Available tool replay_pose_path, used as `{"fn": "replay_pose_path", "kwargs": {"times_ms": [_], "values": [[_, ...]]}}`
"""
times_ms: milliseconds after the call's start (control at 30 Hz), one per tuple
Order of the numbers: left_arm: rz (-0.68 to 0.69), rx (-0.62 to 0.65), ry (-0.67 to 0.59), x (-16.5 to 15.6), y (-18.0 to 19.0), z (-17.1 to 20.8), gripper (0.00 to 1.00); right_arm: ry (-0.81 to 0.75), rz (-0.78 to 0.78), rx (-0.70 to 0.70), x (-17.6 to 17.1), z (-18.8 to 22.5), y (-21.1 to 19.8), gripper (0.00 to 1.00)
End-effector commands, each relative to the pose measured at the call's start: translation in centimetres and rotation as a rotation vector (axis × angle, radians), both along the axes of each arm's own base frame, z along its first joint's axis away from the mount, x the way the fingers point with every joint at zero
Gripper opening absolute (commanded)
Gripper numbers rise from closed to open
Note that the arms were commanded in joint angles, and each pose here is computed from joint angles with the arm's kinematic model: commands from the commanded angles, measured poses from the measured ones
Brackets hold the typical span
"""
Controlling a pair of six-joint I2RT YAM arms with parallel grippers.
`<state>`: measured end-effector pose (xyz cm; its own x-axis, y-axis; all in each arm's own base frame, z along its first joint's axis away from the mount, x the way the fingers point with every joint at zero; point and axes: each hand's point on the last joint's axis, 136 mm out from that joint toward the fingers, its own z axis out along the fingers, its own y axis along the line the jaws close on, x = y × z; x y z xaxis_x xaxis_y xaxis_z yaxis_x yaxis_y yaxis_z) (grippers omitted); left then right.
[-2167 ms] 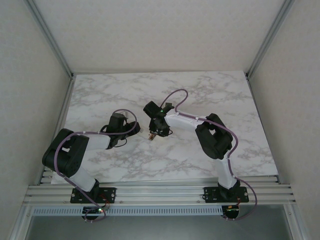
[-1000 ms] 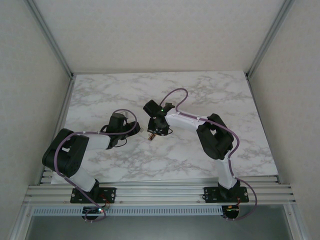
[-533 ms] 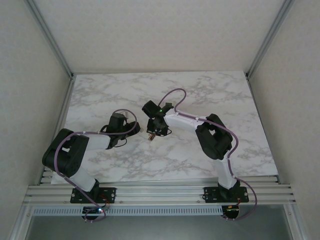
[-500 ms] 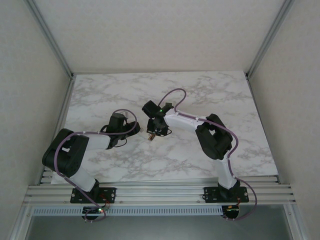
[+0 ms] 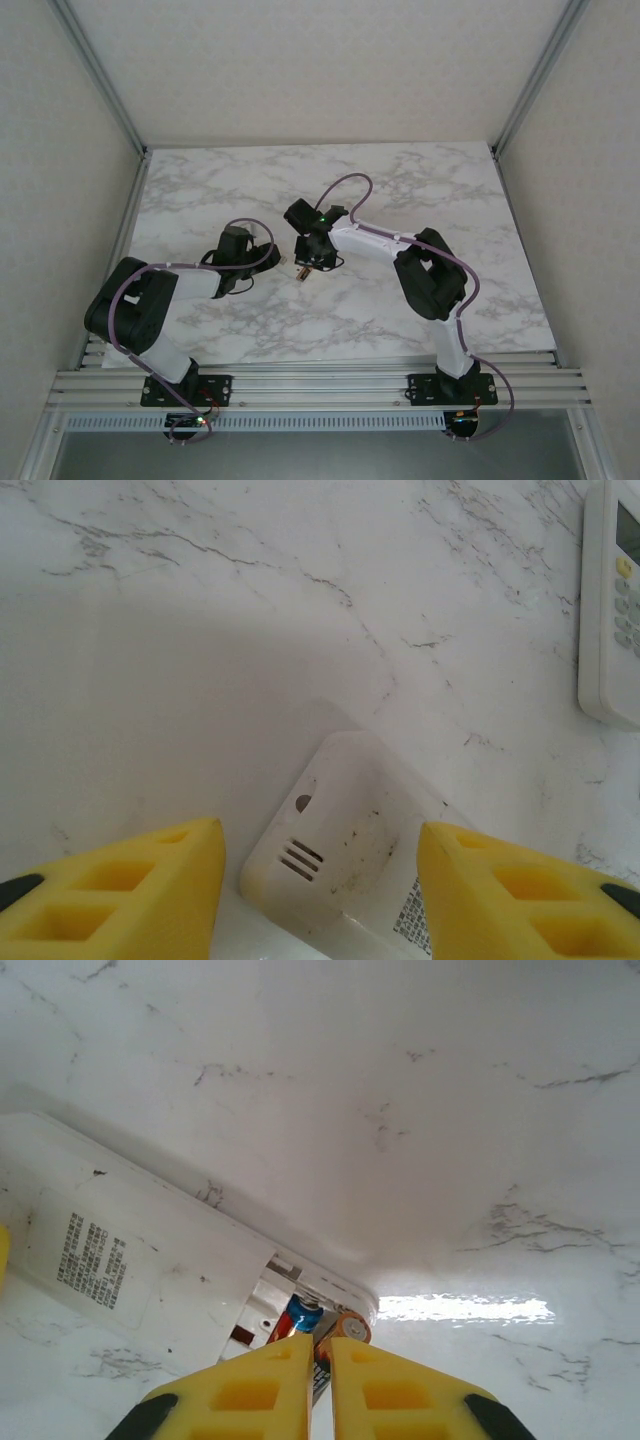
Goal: Load the batteries into the remote control
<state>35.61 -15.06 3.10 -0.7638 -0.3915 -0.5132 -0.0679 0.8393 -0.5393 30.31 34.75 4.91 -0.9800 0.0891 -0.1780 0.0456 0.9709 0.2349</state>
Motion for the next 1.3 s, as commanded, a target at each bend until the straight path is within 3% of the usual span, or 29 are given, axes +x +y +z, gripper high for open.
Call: {"fn": "replay_pose_path", "kwargs": {"times_ms": [0, 233, 633, 833, 1267], "values": [[0.017, 0.01, -0.001, -0.1, 0.5, -0.2, 0.53, -0.043, 0.006, -0.017, 0.0, 1.9, -0.5, 0.13], [0.018, 0.012, -0.001, -0.2, 0.6, -0.2, 0.53, -0.023, 0.004, -0.012, 0.0, 0.8, -0.3, 0.18], [0.019, 0.013, 0.0, -0.1, 0.6, -0.2, 0.52, 0.017, -0.001, -0.01, -0.4, -0.9, 0.1, 0.12], [0.018, 0.011, -0.001, -0.1, 0.6, -0.2, 0.53, 0.014, -0.001, -0.04, -0.6, -1.1, -0.6, 0.21], [0.017, 0.013, -0.001, -0.1, 0.6, -0.2, 0.52, 0.039, 0.006, -0.047, -1.0, -2.1, -0.3, 0.21]]}}
